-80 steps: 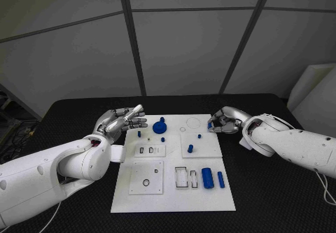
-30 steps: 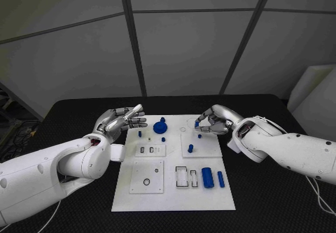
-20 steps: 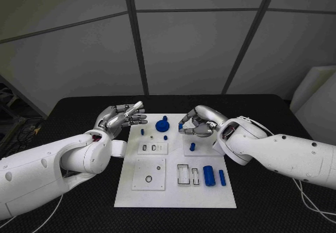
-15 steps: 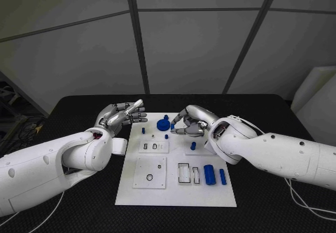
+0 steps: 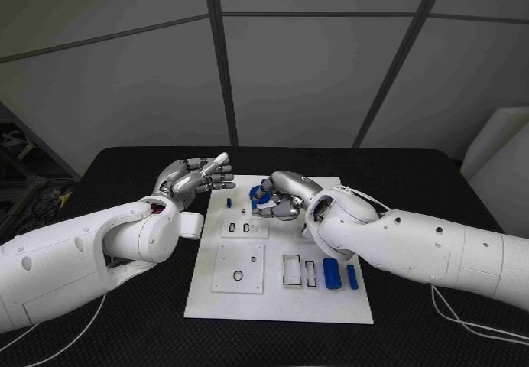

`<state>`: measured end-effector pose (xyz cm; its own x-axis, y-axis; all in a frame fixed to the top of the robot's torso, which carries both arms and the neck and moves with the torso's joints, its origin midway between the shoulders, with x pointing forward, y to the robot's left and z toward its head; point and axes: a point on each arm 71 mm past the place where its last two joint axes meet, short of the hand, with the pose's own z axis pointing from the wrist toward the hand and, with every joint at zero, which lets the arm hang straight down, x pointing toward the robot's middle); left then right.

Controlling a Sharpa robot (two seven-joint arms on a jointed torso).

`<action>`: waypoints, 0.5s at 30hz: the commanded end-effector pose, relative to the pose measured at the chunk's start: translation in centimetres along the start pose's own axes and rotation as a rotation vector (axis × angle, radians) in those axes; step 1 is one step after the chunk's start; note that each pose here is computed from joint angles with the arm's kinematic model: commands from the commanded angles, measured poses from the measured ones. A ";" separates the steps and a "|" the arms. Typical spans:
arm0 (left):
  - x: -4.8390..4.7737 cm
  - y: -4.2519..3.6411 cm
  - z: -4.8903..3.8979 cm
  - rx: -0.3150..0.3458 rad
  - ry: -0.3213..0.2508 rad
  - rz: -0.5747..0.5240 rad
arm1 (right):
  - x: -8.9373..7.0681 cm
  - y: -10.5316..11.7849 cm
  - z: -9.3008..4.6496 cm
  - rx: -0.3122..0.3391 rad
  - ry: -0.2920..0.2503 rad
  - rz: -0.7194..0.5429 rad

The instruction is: Assemble the parts on the task board

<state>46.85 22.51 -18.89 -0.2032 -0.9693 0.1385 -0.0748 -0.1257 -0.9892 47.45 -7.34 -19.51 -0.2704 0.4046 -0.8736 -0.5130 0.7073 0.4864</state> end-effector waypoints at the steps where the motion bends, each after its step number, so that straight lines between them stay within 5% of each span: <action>1: 0.20 -0.15 0.03 0.006 0.016 -0.002 | 0.6 0.3 0.1 -0.004 0.038 -0.070; 15: 0.37 -0.17 0.02 0.006 0.022 -0.001 | 2.7 0.5 0.0 0.001 0.109 -0.105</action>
<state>46.81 22.39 -18.87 -0.2073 -0.9683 0.1397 -0.0773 -0.1261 -0.9890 46.52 -5.95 -21.50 -0.3009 0.2999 -0.9053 -0.5360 0.7320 0.4207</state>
